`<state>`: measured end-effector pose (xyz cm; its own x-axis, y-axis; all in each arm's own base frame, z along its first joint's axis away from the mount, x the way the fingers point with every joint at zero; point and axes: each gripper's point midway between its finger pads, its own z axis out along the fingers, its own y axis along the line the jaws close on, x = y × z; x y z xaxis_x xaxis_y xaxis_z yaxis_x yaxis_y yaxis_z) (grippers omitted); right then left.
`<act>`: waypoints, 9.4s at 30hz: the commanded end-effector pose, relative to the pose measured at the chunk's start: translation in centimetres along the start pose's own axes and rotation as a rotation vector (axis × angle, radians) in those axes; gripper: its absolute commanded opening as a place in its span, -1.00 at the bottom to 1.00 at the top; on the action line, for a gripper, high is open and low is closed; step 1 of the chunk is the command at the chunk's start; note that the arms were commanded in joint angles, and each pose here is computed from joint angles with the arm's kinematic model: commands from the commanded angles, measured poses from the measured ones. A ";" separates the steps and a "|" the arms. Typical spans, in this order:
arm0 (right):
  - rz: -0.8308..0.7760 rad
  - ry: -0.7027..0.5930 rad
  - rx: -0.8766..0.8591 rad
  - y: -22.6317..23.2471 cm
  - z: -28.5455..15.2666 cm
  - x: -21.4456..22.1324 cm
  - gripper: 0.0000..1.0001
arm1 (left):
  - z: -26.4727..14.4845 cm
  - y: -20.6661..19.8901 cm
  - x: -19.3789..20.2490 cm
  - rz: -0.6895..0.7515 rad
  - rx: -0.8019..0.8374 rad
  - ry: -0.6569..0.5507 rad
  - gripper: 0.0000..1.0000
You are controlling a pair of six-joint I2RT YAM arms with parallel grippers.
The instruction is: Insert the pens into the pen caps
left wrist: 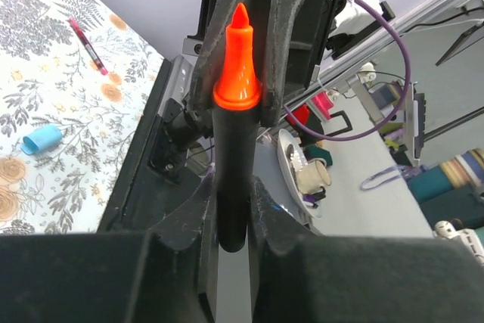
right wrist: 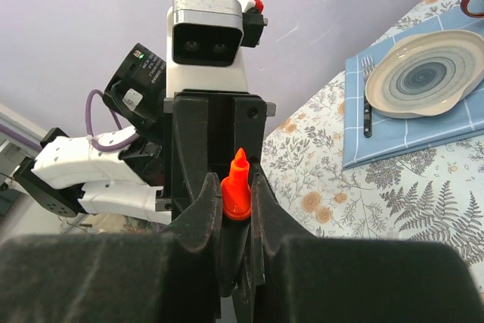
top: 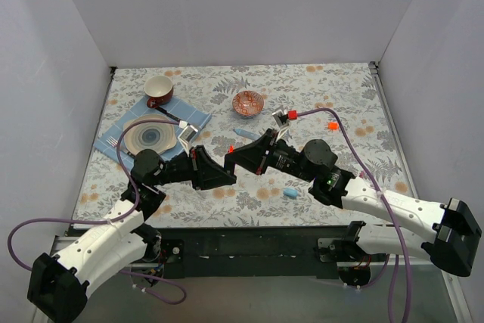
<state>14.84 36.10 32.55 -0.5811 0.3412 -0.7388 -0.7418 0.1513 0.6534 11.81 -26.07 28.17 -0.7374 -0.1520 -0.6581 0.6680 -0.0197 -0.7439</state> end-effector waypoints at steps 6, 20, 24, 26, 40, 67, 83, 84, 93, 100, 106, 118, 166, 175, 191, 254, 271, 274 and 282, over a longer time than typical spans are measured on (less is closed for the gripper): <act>-0.014 -0.034 0.112 -0.5 -0.7 -1.8 -0.11 | 0.0 1.7 -1.5 0.038 -0.157 -0.041 -1.00; 0.027 -0.015 0.726 -10.9 -11.7 1.4 0.23 | -6.4 8.3 -4.0 0.182 -0.756 -0.177 -1.00; 0.077 0.035 0.929 -13.9 -14.2 3.3 0.24 | -6.8 7.7 -4.2 0.192 -0.748 -0.211 -1.00; 0.104 0.058 1.104 -15.7 -16.7 4.2 0.25 | -7.0 7.4 -4.3 0.201 -0.745 -0.223 -1.00; 0.659 0.181 1.765 -19.7 -23.1 10.1 0.15 | -7.3 6.8 -4.7 0.220 -0.740 -0.250 -1.00; 1.060 -0.080 1.792 -23.5 -21.4 12.2 0.22 | -6.1 5.4 -3.7 0.236 -0.633 -0.193 -1.00; 0.607 -0.224 1.806 -26.9 -24.3 1.5 0.24 | -6.1 5.5 -3.6 0.233 -0.630 -0.189 -1.00; 0.531 -0.233 1.824 -27.7 -25.0 0.0 0.25 | -6.1 5.6 -3.6 0.233 -0.634 -0.189 -1.00; 0.152 -0.106 1.864 -34.2 -28.1 -9.9 0.25 | -6.0 5.7 -3.6 0.229 -0.632 -0.184 -1.00; 0.027 -0.010 1.747 -39.3 -27.3 -12.0 0.25 | -5.9 5.9 -3.5 0.224 -0.637 -0.179 -1.00; -0.022 0.180 1.634 -43.4 -26.0 -13.1 0.23 | -5.9 6.2 -3.6 0.220 -0.649 -0.177 -1.00; -0.025 0.381 1.568 -47.0 -26.8 -10.6 0.17 | -5.7 7.3 -3.3 0.200 -0.670 -0.152 -1.00; -1.083 1.085 0.099 -21.2 -12.2 13.2 -0.85 | -11.6 4.2 -7.7 0.279 -0.821 -0.529 -1.00; -1.138 1.228 0.028 -21.5 -11.5 15.4 -0.69 | -12.6 4.3 -8.1 0.276 -0.858 -0.576 -1.00; -1.125 1.319 0.036 -21.6 -10.2 16.7 0.16 | -12.7 3.8 -8.1 0.281 -0.841 -0.586 -1.00; 0.113 0.831 1.471 -23.9 -15.5 19.9 -0.10 | -11.5 4.5 -7.5 0.278 -0.817 -0.509 -1.00; 0.057 0.813 1.477 -23.4 -16.9 19.1 -0.60 | -8.0 6.6 -4.7 0.145 -0.726 -0.336 -1.00; 0.011 0.775 1.451 -23.3 -16.1 17.7 -0.65 | -6.4 7.6 -3.2 0.086 -0.681 -0.238 -1.00; -0.017 0.745 1.395 -23.0 -14.8 16.4 -0.97 | -5.2 8.4 -1.4 0.004 -0.625 -0.181 -1.00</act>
<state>17.10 25.62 2.08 -0.9299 -0.0876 -0.3574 -0.0934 0.9956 -0.0011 19.04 -19.83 21.64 -0.6443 -0.3085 -0.6998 0.4086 0.6346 -0.6560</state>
